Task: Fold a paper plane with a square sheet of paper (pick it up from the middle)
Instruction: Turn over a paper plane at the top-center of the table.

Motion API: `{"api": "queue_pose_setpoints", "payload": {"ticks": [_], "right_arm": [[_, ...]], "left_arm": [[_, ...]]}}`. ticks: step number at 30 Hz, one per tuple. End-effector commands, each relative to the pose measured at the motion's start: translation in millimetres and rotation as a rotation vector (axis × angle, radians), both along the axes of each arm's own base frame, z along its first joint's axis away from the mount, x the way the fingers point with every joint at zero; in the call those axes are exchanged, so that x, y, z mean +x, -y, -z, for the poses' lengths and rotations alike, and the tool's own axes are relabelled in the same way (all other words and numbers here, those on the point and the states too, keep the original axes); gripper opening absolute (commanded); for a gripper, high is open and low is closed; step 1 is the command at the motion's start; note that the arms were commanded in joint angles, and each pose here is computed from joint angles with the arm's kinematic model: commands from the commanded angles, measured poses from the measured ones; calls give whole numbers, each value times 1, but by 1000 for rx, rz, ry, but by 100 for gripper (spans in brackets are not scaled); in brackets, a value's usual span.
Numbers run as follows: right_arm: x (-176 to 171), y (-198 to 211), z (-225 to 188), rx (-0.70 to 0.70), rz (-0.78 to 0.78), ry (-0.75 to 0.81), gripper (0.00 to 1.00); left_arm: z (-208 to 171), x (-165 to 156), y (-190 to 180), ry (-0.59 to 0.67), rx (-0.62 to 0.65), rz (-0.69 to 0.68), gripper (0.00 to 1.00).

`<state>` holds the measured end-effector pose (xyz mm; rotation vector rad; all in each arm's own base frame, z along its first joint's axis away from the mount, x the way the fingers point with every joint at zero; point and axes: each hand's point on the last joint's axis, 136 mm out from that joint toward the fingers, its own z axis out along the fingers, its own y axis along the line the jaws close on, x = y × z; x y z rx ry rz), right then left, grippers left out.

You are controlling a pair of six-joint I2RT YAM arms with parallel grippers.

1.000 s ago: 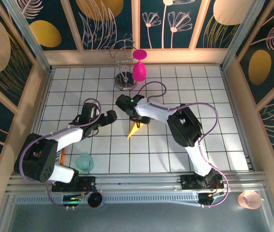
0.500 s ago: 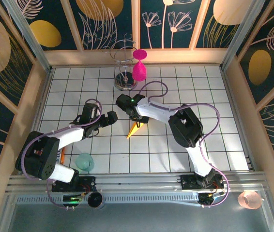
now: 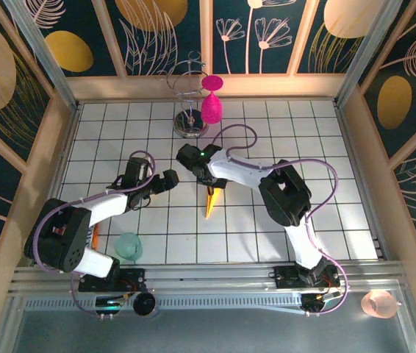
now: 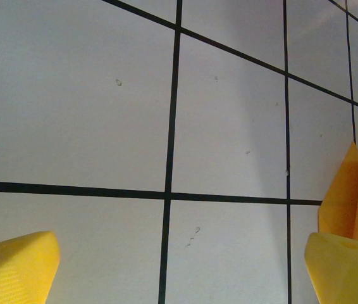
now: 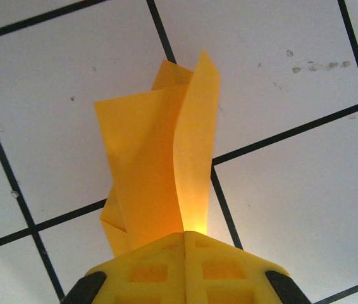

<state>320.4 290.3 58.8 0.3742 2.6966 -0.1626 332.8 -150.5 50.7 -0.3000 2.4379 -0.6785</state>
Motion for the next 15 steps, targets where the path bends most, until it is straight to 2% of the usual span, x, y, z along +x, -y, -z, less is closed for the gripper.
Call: {"api": "queue_pose_setpoints", "payload": {"ticks": [1, 7, 13, 15], "right_arm": [[-5, 4, -6, 18, 9, -1, 9], [-9, 7, -2, 14, 11, -15, 13], [-3, 9, -12, 9, 6, 23, 1], [5, 7, -23, 19, -12, 56, 0]], "left_arm": [[-3, 4, 3, 14, -26, 1, 99], [-3, 5, 3, 13, -28, 1, 99], [-6, 6, 2, 20, -31, -10, 99], [-9, 7, 1, 30, -33, -19, 99]]}}
